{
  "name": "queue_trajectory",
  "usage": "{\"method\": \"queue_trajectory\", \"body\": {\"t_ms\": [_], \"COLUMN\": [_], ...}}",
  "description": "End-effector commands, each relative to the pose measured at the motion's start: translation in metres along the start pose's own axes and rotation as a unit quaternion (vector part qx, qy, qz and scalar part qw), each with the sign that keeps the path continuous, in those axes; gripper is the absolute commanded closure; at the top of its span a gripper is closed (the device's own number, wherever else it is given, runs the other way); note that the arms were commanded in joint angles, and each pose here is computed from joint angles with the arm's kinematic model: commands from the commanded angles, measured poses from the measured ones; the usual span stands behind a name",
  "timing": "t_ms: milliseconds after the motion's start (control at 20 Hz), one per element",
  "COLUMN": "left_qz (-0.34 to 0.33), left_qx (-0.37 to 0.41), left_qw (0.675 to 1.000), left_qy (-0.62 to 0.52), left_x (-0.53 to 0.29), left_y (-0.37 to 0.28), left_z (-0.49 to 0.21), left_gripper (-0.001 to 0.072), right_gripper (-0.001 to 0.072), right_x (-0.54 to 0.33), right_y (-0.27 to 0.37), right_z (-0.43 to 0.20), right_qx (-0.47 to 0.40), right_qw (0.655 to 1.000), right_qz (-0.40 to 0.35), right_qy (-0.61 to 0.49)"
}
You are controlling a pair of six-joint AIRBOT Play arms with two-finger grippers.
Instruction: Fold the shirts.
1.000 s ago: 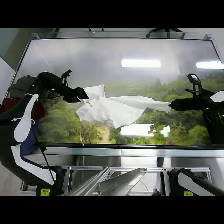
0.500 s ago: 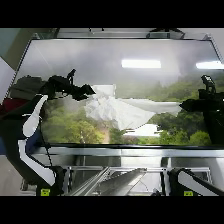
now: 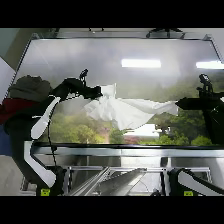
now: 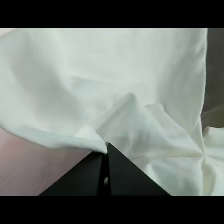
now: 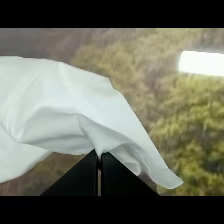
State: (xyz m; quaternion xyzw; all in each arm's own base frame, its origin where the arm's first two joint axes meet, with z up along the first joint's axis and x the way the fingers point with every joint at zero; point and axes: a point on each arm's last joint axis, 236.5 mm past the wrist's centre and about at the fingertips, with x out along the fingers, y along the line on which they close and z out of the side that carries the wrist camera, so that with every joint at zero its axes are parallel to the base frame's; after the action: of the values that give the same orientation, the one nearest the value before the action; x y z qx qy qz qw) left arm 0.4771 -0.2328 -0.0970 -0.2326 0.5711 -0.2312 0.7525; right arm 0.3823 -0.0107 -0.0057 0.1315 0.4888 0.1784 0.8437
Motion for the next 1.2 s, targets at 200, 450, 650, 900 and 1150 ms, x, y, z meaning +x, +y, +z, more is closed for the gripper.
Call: {"method": "queue_trajectory", "body": {"t_ms": [200, 450, 650, 900, 1150], "left_qz": [-0.022, -0.064, -0.074, 0.016, 0.023], "left_qx": [0.054, 0.183, 0.267, 0.338, 0.278], "left_qw": [0.997, 0.961, 0.891, 0.838, 0.901], "left_qy": [-0.041, -0.198, -0.359, -0.427, -0.331], "left_x": [-0.041, -0.206, -0.381, -0.482, -0.407], "left_y": [-0.045, -0.156, -0.231, -0.235, -0.170], "left_z": [0.018, 0.048, 0.014, -0.063, -0.082], "left_gripper": [0.0694, 0.0694, 0.0694, 0.0694, 0.0694], "right_gripper": [0.0693, 0.0693, 0.0692, 0.0693, 0.0692], "right_x": [-0.011, -0.119, -0.243, -0.354, -0.308], "right_y": [0.029, 0.132, 0.216, 0.279, 0.270], "right_z": [0.022, 0.097, 0.119, 0.100, 0.077], "right_qx": [0.009, -0.087, -0.216, -0.286, -0.250], "right_qw": [0.998, 0.973, 0.924, 0.843, 0.893], "right_qz": [0.047, 0.129, 0.086, -0.005, 0.050], "right_qy": [-0.034, -0.169, -0.304, -0.456, -0.370]}}
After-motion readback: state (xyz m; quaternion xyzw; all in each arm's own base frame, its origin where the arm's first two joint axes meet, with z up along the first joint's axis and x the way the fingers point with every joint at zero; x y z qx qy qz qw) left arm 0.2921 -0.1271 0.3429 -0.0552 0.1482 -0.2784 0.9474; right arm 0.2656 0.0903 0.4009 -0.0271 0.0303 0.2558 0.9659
